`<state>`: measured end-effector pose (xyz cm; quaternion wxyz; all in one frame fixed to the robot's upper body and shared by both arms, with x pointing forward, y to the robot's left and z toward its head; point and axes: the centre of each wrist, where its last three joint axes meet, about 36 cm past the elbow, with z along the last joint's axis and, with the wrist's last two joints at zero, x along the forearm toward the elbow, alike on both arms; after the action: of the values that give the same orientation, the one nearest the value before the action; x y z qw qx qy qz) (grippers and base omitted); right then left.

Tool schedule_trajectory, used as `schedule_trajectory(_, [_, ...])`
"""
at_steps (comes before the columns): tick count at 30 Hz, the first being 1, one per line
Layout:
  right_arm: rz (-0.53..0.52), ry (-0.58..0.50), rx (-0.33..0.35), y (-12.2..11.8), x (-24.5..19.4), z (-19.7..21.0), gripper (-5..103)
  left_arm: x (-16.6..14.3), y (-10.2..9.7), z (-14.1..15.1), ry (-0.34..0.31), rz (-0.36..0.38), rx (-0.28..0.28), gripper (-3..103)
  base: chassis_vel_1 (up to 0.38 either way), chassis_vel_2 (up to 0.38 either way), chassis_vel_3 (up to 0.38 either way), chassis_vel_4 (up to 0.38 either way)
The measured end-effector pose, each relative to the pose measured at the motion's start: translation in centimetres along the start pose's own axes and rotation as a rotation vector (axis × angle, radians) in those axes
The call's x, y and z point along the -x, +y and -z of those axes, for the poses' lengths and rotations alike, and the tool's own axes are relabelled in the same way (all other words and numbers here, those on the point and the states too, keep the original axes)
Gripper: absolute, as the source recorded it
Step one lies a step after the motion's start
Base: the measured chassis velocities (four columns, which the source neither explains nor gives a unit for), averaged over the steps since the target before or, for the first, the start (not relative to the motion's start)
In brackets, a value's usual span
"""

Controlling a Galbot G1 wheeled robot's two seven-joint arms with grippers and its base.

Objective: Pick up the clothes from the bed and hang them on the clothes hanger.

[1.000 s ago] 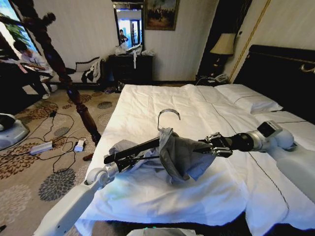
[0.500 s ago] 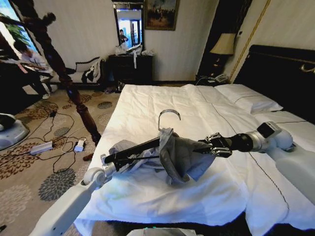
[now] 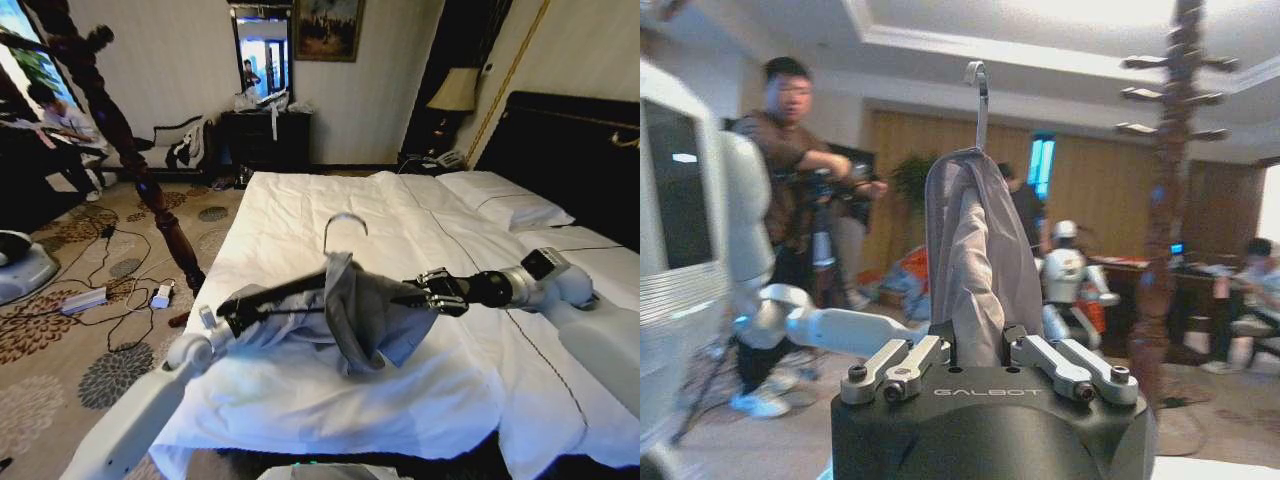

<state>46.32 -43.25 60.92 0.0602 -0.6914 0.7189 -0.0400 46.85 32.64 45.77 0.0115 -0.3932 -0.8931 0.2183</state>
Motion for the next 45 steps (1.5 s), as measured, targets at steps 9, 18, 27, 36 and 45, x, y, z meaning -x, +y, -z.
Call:
schedule_trajectory(9, [-0.179, -0.029, -0.016, 0.2, 0.5, -1.1, 19, -1.7, -1.7, 11.1, -0.175, -0.06, 0.052, 0, 0.0, 0.0, 0.0, 0.0])
schedule_trajectory(18, [-0.169, -0.016, -0.04, 0.2, 0.8, -1.1, 19, -2.2, -5.7, 19.4, -0.254, -0.128, 0.124, 0, 0.0, 0.0, 0.0, 0.0])
schedule_trajectory(27, [-0.147, 0.024, -0.062, 0.6, 1.2, -1.1, 19, -2.5, -9.8, 22.4, -0.267, -0.199, 0.163, 0, 0.0, 0.0, 0.0, 0.0])
schedule_trajectory(36, [-0.229, 0.016, -0.076, 1.2, 2.0, -1.3, 19, -1.8, -15.3, 20.2, -0.175, -0.329, 0.191, 0, 0.0, 0.0, 0.0, 0.0])
schedule_trajectory(45, [-0.185, -0.025, -0.063, 1.6, 2.9, -1.9, 19, -0.7, -17.3, 15.8, -0.062, -0.396, 0.176, 0, 0.0, 0.0, 0.0, 0.0])
